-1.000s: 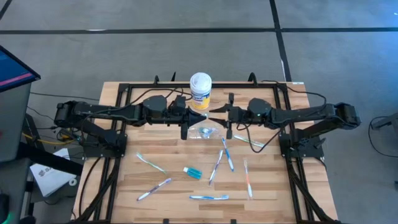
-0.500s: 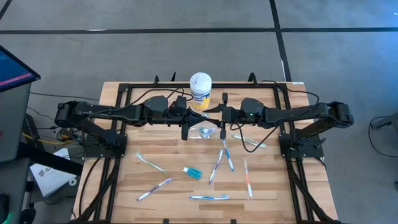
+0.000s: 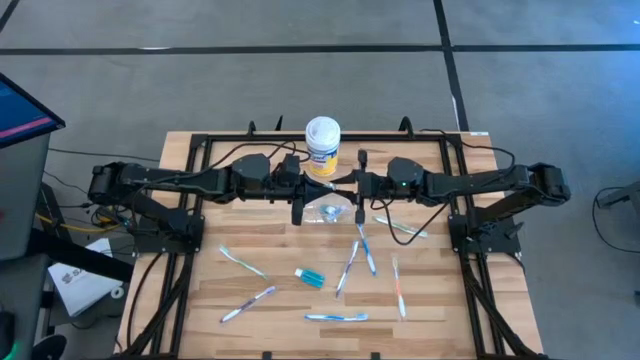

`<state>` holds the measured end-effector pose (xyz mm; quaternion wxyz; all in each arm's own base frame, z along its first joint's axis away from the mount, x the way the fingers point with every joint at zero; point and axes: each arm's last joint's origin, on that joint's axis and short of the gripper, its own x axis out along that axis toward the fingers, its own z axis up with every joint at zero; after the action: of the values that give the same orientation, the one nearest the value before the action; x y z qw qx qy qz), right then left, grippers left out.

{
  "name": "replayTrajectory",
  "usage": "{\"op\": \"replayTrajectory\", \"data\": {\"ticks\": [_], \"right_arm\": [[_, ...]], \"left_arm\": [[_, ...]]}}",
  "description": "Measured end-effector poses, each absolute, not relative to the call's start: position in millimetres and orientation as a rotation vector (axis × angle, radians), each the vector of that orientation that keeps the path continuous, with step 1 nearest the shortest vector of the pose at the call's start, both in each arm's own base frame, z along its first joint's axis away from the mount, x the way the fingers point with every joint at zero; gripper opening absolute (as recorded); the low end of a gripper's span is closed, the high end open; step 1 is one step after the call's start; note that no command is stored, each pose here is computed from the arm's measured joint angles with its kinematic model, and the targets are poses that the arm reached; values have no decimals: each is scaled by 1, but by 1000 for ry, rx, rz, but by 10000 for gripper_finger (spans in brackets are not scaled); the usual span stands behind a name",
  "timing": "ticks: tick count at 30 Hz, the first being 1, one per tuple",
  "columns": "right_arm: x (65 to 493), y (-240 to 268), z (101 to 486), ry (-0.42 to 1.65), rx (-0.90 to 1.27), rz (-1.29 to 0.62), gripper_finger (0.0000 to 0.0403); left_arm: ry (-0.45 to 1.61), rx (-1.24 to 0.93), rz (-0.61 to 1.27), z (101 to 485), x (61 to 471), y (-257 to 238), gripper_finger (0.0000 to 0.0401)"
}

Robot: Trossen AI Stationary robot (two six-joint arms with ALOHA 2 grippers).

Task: Pick & Place toothbrushing station
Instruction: Put the top green toothbrush into the transparent organizer

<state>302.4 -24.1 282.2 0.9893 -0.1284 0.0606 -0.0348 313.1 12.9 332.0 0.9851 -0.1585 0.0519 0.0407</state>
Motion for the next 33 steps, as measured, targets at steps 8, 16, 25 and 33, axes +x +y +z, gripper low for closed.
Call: {"op": "replayTrajectory", "data": {"ticks": [8,16,25,33], "right_arm": [[302,-24,282,122,-260,-62,15],[302,-24,282,127,-232,-65,8],[302,-29,279,156,-207,-78,6],[300,-37,274,188,-152,-100,6]], "left_arm": [[99,-311,107,332,313,14,4],[100,-283,120,332,313,16,43],[65,-185,135,343,304,16,91],[124,-180,141,340,301,16,91]]}}
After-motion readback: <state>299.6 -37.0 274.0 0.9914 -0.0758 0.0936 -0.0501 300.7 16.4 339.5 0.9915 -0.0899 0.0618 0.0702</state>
